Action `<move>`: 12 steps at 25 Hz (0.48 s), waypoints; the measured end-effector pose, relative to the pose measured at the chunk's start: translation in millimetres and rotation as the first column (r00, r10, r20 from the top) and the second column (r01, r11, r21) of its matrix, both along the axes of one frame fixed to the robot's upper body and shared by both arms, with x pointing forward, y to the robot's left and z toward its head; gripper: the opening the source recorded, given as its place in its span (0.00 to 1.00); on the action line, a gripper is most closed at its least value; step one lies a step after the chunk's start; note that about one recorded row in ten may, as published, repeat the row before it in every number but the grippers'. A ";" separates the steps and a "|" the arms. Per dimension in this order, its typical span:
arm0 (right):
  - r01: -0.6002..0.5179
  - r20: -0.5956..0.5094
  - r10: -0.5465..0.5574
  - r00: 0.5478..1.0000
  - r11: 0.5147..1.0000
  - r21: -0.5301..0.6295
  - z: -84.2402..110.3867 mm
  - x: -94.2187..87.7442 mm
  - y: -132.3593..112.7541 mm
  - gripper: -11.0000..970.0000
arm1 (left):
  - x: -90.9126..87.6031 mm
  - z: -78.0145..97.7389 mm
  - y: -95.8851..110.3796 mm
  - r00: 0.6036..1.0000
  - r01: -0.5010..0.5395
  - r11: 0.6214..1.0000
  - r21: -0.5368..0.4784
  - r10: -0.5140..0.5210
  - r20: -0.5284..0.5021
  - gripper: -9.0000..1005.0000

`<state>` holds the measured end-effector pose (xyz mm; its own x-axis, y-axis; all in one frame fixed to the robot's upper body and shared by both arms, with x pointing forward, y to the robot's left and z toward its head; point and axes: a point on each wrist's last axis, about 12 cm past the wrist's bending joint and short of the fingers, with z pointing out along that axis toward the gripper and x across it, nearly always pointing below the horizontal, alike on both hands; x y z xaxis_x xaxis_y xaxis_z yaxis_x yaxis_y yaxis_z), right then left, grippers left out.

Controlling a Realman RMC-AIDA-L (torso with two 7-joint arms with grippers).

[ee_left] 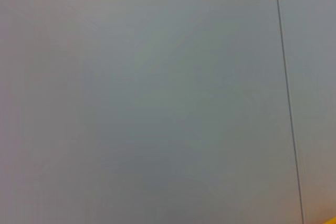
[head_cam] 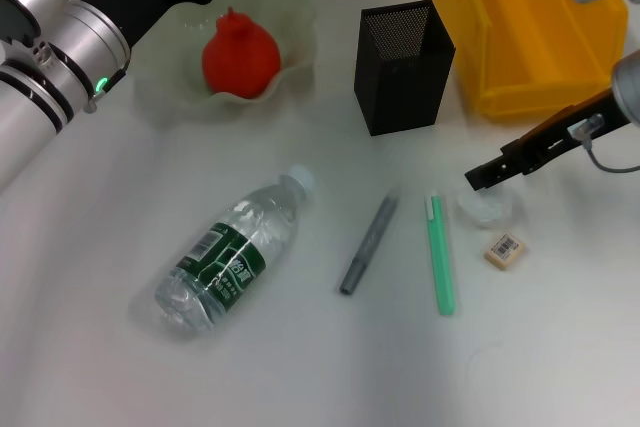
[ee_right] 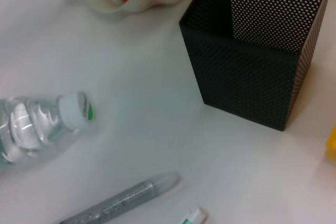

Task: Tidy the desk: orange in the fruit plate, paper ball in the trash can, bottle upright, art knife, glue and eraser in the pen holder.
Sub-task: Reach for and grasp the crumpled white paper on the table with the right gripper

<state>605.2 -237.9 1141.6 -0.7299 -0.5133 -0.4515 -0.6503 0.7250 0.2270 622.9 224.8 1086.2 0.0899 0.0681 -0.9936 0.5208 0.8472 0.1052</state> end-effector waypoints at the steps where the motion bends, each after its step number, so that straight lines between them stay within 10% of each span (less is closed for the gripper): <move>1: 0.001 -0.002 -0.001 1.000 1.000 0.000 -3.2 0.3 0.7 0.75 | 0.2 0.3 0.2 1.000 -0.001 1.000 0.000 0.001 0.001 0.73; 12: 0.000 -0.013 0.000 1.000 1.000 0.010 -13.4 3.0 7.8 0.75 | 2.0 2.5 0.3 1.000 -0.001 1.000 0.009 0.001 0.012 0.73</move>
<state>608.2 -230.1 1128.2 -0.7355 -0.5091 -0.4471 -0.6475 0.7224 0.2427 624.9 225.0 1088.7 0.1019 0.0772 -0.9918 0.5184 0.8468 0.1191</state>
